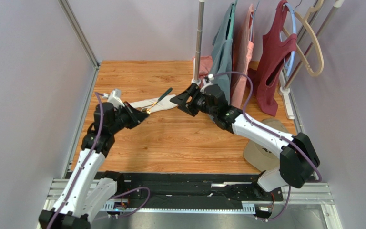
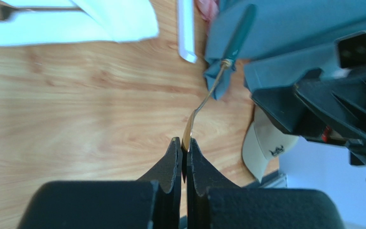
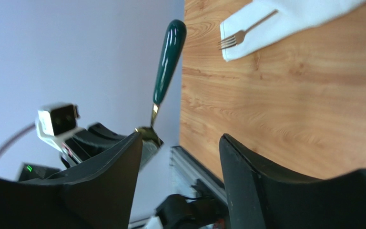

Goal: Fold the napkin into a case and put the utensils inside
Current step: Pass from the right arm to the left, then insert the spoon into the folded napkin.

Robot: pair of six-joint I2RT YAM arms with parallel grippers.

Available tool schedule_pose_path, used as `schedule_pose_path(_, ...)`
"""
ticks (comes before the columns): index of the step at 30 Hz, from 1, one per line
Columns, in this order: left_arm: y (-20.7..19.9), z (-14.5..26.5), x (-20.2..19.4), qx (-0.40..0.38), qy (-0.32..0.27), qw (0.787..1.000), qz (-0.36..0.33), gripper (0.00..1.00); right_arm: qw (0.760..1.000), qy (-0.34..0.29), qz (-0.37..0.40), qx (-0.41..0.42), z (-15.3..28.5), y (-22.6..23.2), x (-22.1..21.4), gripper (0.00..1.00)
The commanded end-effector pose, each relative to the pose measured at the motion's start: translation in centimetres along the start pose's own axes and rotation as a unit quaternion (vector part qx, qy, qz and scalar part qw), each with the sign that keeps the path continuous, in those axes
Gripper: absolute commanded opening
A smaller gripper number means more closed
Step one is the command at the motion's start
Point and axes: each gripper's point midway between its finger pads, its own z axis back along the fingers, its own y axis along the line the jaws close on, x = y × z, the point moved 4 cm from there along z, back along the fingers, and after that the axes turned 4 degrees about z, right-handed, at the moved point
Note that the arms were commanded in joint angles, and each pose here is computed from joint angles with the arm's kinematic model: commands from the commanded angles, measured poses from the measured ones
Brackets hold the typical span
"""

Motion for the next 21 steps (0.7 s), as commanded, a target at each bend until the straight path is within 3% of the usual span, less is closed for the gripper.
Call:
schedule_pose_path(1, 2.0, 0.5, 2.6, -0.015, 0.088, 0.995, -0.037, 0.0, 0.966, 0.057, 0.249, -0.029, -1.2, -0.3, 0.5, 0.69)
schedule_pose_path(5, 5.4, 0.4, 5.1, 0.034, 0.125, 0.991, -0.017, 0.0, 0.926, 0.079, 0.367, -0.043, -2.8, -1.9, 1.1, 0.65)
schedule_pose_path(9, 8.5, 0.0, 7.2, 0.061, 0.127, 0.99, 0.009, 0.0, 0.9, 0.094, 0.421, -0.061, -5.9, -3.3, 1.8, 0.45)
schedule_pose_path(10, 9.7, -0.5, 6.8, 0.068, 0.162, 0.984, 0.016, 0.0, 0.898, 0.097, 0.425, -0.062, -6.6, -3.5, 1.9, 0.37)
schedule_pose_path(12, 10.4, -0.5, 8.6, 0.107, 0.165, 0.98, 0.006, 0.0, 0.892, 0.116, 0.434, -0.047, -8.6, -3.6, 1.6, 0.21)
schedule_pose_path(15, 10.8, -1.4, 10.3, 0.083, 0.161, 0.983, 0.0, 0.0, 0.889, 0.132, 0.436, -0.037, -11.0, -4.2, 1.2, 0.09)
schedule_pose_path(18, 12.8, -2.2, 11.7, 0.112, 0.179, 0.978, 0.001, 0.0, 0.88, 0.145, 0.45, -0.04, -12.7, -4.8, 0.7, 0.03)
schedule_pose_path(21, 14.1, -2.9, 12.8, 0.098, 0.172, 0.98, 0.027, 0.0, 0.864, 0.139, 0.477, -0.076, -13.1, -5.7, 0.3, 0.07)
